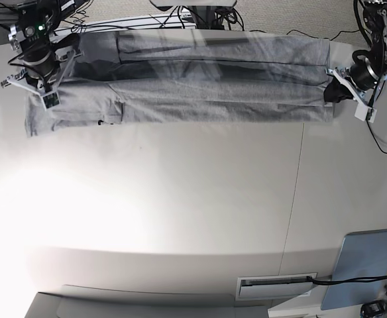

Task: Fold the T-shirt properly
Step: 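Lift the hem with both grippers and fold it over onto the collar edge, then release the hem and raise both grippers, then grasp the folded strip's end with the left gripper, then fold the strip's end with the left gripper toward the middle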

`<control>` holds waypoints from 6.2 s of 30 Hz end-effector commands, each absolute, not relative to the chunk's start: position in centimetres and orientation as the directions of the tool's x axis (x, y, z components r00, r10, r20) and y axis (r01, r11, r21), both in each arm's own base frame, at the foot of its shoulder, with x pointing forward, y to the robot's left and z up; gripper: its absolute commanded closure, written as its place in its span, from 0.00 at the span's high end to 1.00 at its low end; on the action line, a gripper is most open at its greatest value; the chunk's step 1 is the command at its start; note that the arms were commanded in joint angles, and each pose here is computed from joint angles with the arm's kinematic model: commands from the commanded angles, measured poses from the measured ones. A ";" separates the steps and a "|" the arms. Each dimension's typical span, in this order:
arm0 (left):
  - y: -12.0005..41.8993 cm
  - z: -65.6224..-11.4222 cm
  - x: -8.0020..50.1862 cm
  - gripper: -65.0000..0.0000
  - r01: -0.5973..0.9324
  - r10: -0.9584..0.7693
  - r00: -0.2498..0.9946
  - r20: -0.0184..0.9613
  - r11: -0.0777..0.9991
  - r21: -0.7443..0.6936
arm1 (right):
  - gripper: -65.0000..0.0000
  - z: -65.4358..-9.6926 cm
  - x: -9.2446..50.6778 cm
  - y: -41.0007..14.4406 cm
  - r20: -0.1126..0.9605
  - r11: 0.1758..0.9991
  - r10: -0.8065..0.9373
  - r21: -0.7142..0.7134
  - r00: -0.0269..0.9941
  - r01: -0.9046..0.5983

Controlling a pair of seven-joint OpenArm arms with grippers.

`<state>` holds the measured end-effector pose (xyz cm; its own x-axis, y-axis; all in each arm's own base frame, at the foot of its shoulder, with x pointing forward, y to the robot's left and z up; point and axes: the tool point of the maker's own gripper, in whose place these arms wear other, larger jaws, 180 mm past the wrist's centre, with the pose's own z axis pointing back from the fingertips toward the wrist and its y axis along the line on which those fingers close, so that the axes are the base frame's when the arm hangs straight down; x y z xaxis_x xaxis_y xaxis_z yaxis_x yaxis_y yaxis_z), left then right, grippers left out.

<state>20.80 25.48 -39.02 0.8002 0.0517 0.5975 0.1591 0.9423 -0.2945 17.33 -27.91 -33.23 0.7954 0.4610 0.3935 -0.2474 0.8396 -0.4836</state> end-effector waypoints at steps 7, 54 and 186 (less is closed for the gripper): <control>25.3 -37.3 21.2 0.00 0.211 -0.008 0.794 0.608 0.941 -0.263 | 0.00 -32.8 16.7 -28.7 0.364 0.821 0.469 -0.515 0.805 -0.245; 24.9 -42.1 17.7 0.33 -0.001 0.328 0.851 0.411 0.781 -0.624 | 0.22 -31.0 19.4 -28.4 0.453 0.793 0.528 -0.566 0.718 -0.225; 0.7 -38.1 22.3 0.00 0.456 -0.133 0.722 0.679 0.829 -0.322 | 0.22 -29.3 21.3 -27.5 0.525 0.762 0.594 -0.611 0.610 -0.216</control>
